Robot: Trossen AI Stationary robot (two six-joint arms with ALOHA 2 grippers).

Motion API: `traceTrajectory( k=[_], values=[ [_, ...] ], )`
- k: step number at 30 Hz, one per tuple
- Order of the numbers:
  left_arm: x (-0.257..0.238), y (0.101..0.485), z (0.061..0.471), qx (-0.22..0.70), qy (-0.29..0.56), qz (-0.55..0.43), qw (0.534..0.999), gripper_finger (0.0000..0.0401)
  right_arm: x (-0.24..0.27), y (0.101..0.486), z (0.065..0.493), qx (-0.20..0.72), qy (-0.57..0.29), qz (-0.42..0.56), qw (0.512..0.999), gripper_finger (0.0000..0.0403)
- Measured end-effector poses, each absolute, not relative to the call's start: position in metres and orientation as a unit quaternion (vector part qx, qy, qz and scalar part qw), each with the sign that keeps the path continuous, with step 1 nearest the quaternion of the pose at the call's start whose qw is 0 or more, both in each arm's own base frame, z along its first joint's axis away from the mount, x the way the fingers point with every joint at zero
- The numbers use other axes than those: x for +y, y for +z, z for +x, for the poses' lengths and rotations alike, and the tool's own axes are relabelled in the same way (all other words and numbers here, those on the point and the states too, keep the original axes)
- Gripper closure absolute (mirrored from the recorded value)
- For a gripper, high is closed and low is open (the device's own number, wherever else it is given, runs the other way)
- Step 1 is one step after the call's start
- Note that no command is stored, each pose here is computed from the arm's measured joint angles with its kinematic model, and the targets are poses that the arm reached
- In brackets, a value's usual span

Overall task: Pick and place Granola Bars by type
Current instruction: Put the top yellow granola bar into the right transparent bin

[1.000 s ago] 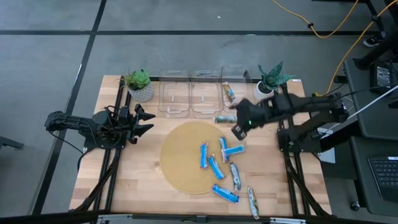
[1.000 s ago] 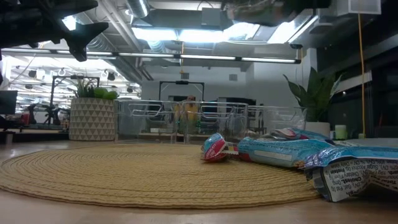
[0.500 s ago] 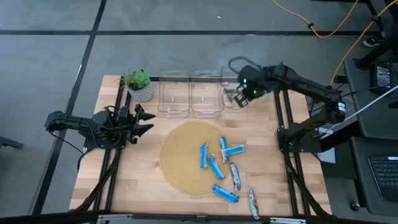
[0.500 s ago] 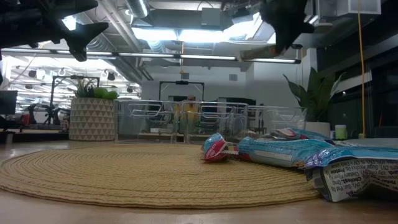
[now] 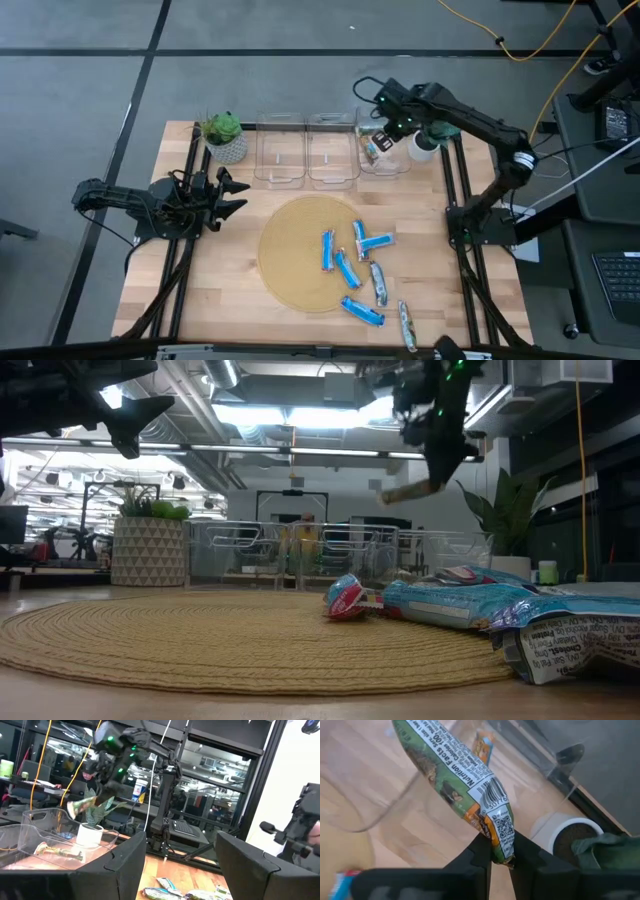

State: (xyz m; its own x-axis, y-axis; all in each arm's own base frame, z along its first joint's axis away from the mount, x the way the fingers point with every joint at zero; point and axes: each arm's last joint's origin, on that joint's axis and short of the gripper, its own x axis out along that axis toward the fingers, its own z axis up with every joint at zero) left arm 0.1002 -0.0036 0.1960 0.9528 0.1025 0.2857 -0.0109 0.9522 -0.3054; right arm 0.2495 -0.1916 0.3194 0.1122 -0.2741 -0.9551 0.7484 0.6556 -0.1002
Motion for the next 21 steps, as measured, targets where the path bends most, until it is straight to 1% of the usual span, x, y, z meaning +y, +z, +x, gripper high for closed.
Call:
traceTrajectory(
  k=[3,8,11,16,18,21],
  values=[
    [-0.004,0.196,0.1,-0.151,0.029,-0.152,0.976,0.0175,-0.205,0.304,0.252,0.586,-0.345,0.212,0.702,0.034],
    [-0.004,0.196,0.1,-0.151,0.029,-0.152,0.976,0.0175,-0.22,0.289,0.251,0.611,-0.33,0.208,0.689,0.0358],
    [-0.004,0.196,0.1,-0.151,0.029,-0.152,0.976,0.0175,-0.229,0.286,0.246,0.616,-0.33,0.209,0.684,0.036],
    [-0.004,0.196,0.1,-0.151,0.029,-0.152,0.976,0.0175,-0.243,0.28,0.238,0.618,-0.338,0.216,0.676,0.034],
    [-0.004,0.196,0.1,-0.151,0.029,-0.152,0.976,0.0175,-0.249,0.276,0.237,0.612,-0.343,0.22,0.678,0.0339],
    [-0.004,0.196,0.1,-0.151,0.029,-0.152,0.976,0.0175,-0.253,0.267,0.238,0.599,-0.332,0.224,0.693,0.0353]
  ],
)
